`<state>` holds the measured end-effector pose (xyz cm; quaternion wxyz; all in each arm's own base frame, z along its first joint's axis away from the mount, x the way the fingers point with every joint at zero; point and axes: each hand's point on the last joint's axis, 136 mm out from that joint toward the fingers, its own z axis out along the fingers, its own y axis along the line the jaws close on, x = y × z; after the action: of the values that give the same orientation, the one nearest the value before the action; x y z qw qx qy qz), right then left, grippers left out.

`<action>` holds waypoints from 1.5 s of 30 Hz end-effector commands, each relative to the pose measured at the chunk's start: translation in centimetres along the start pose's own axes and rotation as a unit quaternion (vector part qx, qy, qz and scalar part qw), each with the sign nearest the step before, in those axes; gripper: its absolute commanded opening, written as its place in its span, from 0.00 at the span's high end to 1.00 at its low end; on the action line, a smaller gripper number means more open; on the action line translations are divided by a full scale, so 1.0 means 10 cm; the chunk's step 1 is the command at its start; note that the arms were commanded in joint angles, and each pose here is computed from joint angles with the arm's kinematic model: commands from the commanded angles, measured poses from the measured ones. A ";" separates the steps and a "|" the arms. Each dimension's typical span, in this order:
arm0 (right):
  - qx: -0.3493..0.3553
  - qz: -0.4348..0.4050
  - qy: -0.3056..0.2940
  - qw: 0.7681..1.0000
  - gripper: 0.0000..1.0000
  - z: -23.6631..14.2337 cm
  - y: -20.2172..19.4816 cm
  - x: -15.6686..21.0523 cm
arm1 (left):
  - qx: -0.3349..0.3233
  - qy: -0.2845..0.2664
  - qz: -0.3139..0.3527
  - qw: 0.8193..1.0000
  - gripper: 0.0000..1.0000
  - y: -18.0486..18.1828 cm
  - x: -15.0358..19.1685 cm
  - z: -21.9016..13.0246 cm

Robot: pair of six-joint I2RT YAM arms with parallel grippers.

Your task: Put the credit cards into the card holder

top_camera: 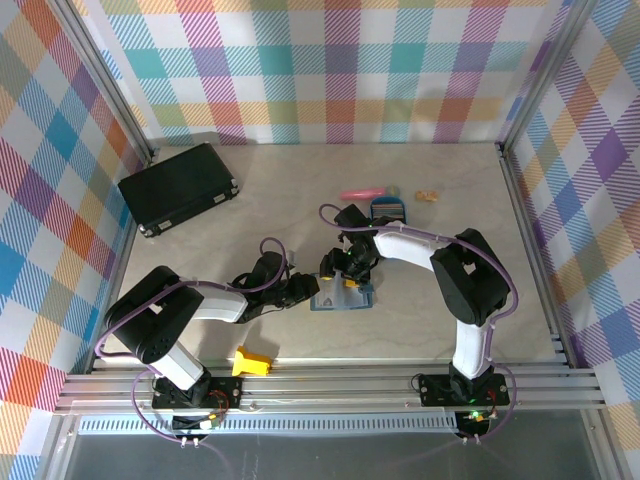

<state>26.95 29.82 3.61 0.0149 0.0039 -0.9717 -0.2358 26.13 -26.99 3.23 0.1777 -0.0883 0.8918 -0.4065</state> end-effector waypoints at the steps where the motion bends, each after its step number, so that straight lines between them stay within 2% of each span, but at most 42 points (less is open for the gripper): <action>1: -0.037 -0.005 0.020 0.999 0.37 -0.02 0.18 0.14 | 0.017 -0.004 0.012 1.000 0.72 -0.12 -0.02 0.04; 22: -0.088 -0.008 -0.006 0.996 0.39 -0.25 0.43 0.15 | 0.010 -0.012 0.009 1.000 0.73 -0.09 -0.04 0.02; 34: -0.114 -0.012 0.001 0.993 0.39 -0.17 0.51 0.12 | 0.009 -0.014 0.010 1.000 0.73 -0.09 -0.05 -0.04; 39: -0.087 -0.024 -0.016 0.996 0.40 -0.24 0.45 0.08 | 0.005 -0.012 0.017 1.000 0.73 -0.08 -0.05 -0.05; 41: -0.052 -0.034 -0.040 0.997 0.39 -0.33 0.36 0.02 | 0.003 -0.010 0.019 1.000 0.73 -0.08 -0.05 -0.05; 45: 0.064 -0.043 -0.075 0.994 0.36 -0.51 -0.01 -0.05 | 0.005 -0.008 0.021 1.000 0.73 -0.08 -0.04 -0.04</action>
<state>26.85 30.38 6.76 -0.0266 0.0146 -0.9675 -0.2510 26.21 -26.90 3.51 0.1841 -0.0840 0.8918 -0.4047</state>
